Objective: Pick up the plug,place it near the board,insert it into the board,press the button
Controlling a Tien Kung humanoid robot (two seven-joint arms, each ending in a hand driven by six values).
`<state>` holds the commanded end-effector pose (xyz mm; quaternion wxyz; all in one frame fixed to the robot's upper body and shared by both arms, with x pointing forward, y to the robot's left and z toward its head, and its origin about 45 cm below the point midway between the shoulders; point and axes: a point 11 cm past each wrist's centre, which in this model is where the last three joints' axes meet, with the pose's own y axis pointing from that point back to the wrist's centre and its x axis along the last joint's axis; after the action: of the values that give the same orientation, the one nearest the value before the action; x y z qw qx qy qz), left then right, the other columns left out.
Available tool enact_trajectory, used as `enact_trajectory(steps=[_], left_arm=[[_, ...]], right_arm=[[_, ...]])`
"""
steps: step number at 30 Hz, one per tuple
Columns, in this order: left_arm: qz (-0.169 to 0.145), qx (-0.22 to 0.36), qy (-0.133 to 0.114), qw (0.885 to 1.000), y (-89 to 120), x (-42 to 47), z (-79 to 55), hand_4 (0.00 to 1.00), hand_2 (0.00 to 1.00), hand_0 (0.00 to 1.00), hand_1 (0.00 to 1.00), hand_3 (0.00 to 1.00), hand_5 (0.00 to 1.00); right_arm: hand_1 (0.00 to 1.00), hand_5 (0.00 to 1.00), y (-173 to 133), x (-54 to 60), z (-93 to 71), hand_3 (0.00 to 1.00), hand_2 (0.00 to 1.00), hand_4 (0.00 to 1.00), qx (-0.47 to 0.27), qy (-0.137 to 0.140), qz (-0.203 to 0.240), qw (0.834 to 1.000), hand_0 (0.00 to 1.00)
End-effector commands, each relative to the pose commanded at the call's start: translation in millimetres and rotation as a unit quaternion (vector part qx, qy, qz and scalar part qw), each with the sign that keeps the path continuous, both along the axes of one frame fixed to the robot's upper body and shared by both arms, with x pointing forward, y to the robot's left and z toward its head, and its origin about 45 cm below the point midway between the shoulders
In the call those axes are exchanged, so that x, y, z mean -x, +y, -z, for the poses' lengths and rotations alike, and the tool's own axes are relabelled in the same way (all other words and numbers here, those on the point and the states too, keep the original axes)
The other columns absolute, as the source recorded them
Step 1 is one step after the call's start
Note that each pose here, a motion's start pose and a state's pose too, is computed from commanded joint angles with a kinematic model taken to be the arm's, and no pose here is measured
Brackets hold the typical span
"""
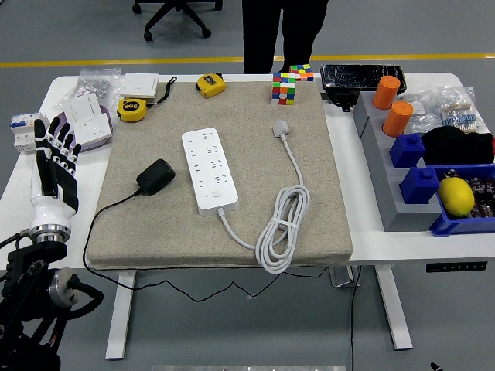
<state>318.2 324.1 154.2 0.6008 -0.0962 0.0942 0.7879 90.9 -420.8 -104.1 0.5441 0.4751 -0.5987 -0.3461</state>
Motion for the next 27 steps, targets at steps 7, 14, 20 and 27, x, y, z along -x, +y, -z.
enact_trajectory(steps=[7,14,20,27], left_arm=[[0.002,-0.051,0.008,0.999,2,3.0,-3.7,0.998,0.851,0.725,0.793,0.941,0.862],[-0.001,-0.153,0.021,0.988,5,4.1,-11.2,0.998,0.878,0.82,0.899,0.885,0.806],[-0.003,-0.253,0.046,0.966,14,8.4,-11.6,0.998,0.932,0.887,0.973,0.891,0.793],[0.008,-0.298,0.072,0.952,12,14.4,-2.0,0.998,0.951,0.916,0.992,0.896,0.782]], right_arm=[[0.733,0.934,0,-0.7,-0.2,0.775,0.741,0.998,0.0,0.0,0.001,1.0,0.822],[0.736,0.933,1,-7.4,-1.3,0.781,0.742,0.998,0.002,-0.003,-0.01,1.0,0.822],[0.741,0.934,-1,-6.6,-1.9,0.782,0.749,0.998,0.01,0.0,-0.024,1.0,0.822],[0.738,0.932,1,-0.5,0.3,0.779,0.746,0.998,0.003,0.009,-0.032,0.999,0.822]])
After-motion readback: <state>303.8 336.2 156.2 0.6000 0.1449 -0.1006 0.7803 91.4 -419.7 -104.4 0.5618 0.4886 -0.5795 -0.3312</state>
